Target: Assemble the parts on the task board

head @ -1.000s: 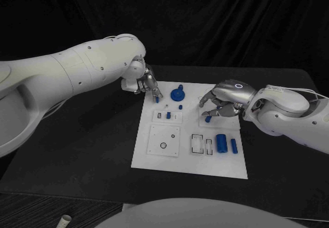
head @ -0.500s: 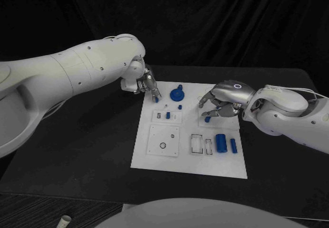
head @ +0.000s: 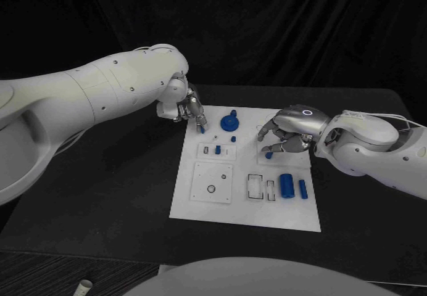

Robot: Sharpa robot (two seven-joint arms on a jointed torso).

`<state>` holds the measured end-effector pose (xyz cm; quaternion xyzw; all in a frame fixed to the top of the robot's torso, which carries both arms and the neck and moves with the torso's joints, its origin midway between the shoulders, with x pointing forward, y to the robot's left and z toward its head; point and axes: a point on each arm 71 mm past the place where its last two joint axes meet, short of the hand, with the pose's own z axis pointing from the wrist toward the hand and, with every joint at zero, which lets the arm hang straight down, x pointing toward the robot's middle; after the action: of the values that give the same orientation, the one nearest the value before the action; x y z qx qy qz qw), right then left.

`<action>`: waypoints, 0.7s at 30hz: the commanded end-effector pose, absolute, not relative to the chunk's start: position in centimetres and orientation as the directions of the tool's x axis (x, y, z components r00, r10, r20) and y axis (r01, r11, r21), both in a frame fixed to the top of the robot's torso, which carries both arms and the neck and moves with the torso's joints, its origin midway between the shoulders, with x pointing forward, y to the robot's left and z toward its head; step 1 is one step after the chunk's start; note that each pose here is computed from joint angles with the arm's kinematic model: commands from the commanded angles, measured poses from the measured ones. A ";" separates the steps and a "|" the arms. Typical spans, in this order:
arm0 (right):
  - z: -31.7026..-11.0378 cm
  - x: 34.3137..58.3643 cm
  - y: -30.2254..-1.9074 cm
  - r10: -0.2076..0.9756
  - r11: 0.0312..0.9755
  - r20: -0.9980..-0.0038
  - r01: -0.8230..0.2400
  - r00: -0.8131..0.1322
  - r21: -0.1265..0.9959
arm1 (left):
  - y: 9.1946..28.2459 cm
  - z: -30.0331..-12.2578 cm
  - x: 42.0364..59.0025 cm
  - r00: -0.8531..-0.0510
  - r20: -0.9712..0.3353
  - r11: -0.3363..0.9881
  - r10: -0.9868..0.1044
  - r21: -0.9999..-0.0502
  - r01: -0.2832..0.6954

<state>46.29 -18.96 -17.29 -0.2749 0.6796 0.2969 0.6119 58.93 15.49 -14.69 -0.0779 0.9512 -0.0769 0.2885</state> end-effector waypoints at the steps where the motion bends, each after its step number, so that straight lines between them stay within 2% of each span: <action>1: -17.5 46.3 -19.0 -0.020 0.684 -0.994 -0.726 -0.111 0.068 | 15.4 -15.0 58.8 -0.832 -0.524 0.977 -0.184 -0.190 -0.096; 21: -17.6 46.4 -19.0 -0.034 0.690 -0.991 -0.721 -0.127 0.068 | 15.3 -15.1 58.8 -0.830 -0.526 0.976 -0.187 -0.197 -0.095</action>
<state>46.31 -18.96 -17.44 -0.2760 0.6868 0.2934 0.6051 58.88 15.45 -14.82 -0.0770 0.9518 -0.0774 0.2866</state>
